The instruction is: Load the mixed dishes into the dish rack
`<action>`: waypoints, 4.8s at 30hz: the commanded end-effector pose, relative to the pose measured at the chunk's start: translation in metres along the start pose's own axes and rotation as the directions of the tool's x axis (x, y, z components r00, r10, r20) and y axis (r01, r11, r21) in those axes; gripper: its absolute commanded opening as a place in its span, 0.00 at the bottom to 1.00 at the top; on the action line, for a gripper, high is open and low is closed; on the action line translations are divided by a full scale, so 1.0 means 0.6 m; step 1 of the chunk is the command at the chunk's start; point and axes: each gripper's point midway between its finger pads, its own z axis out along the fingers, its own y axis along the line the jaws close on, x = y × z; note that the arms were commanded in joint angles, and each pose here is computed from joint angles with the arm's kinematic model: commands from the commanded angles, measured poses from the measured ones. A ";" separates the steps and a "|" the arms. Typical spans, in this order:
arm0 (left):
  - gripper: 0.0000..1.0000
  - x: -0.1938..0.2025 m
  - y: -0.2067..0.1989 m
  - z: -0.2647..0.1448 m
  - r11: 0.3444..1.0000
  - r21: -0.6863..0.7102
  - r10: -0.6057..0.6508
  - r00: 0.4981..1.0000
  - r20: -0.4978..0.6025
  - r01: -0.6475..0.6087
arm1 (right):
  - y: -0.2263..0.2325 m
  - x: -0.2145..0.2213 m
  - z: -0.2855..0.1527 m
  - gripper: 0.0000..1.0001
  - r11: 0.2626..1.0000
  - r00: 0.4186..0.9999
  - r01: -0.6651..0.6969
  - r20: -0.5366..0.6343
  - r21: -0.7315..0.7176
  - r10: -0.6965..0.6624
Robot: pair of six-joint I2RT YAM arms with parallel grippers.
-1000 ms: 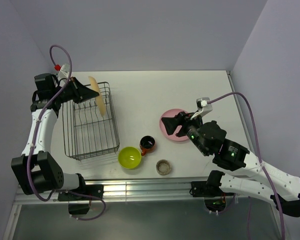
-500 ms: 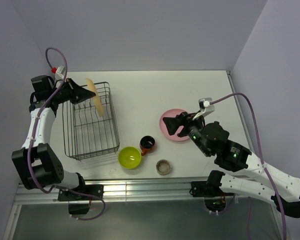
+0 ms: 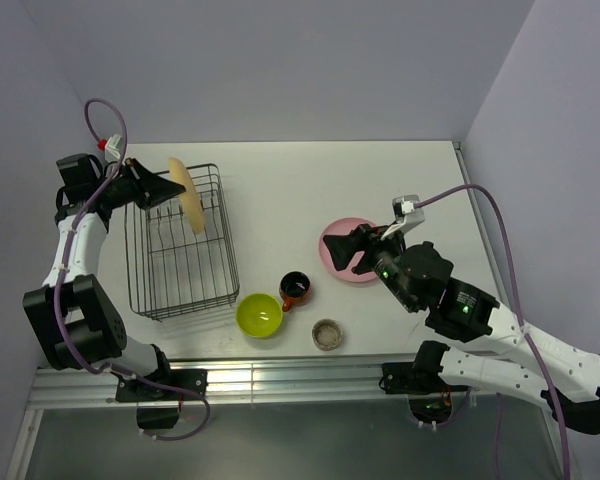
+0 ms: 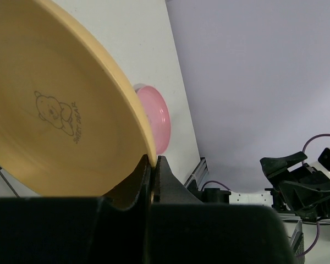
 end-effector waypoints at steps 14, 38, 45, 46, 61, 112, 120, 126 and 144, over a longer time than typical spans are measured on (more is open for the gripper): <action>0.37 0.016 0.084 -0.008 0.981 -0.181 -0.072 0.997 0.009 0.072 | -0.007 0.010 0.018 0.76 1.000 1.000 0.010 0.006 0.030 -0.010; 0.88 0.004 -0.016 -0.090 0.927 -0.374 0.078 0.950 0.303 0.043 | -0.348 0.255 0.032 0.85 0.722 0.836 -0.311 -0.183 0.619 0.517; 0.85 0.047 -0.149 -0.040 0.939 -0.310 0.230 0.943 0.240 -0.150 | -0.368 0.300 0.043 0.83 0.681 0.790 -0.358 -0.182 0.639 0.586; 0.85 0.077 -0.168 -0.013 0.940 -0.279 0.251 0.952 0.176 -0.196 | -0.376 0.311 0.049 0.81 0.672 0.781 -0.358 -0.186 0.648 0.596; 0.85 0.301 -0.216 0.130 0.743 -0.242 0.591 0.781 -0.201 -0.624 | -0.421 0.357 0.070 0.00 0.624 0.753 -0.354 -0.184 0.697 0.632; 0.90 0.472 -0.204 0.238 -0.376 -0.177 0.827 -0.243 -0.506 -0.909 | -0.098 0.093 -0.008 0.00 0.924 0.831 -0.328 -0.405 0.199 0.382; 0.32 0.395 -0.208 0.215 -0.212 -0.356 0.892 -0.032 -0.451 -0.910 | -0.076 0.070 -0.014 0.00 0.929 0.843 -0.342 -0.389 0.143 0.370; 0.00 0.324 -0.220 0.175 -0.018 -0.460 0.929 0.155 -0.336 -0.888 | -0.048 0.035 -0.011 0.59 0.939 0.867 -0.339 -0.368 0.058 0.336; 0.00 -0.054 -0.157 -0.084 0.704 -0.603 0.633 0.718 0.291 -0.376 | -0.077 -0.029 -0.037 1.00 0.960 0.946 -0.261 -0.172 0.100 0.275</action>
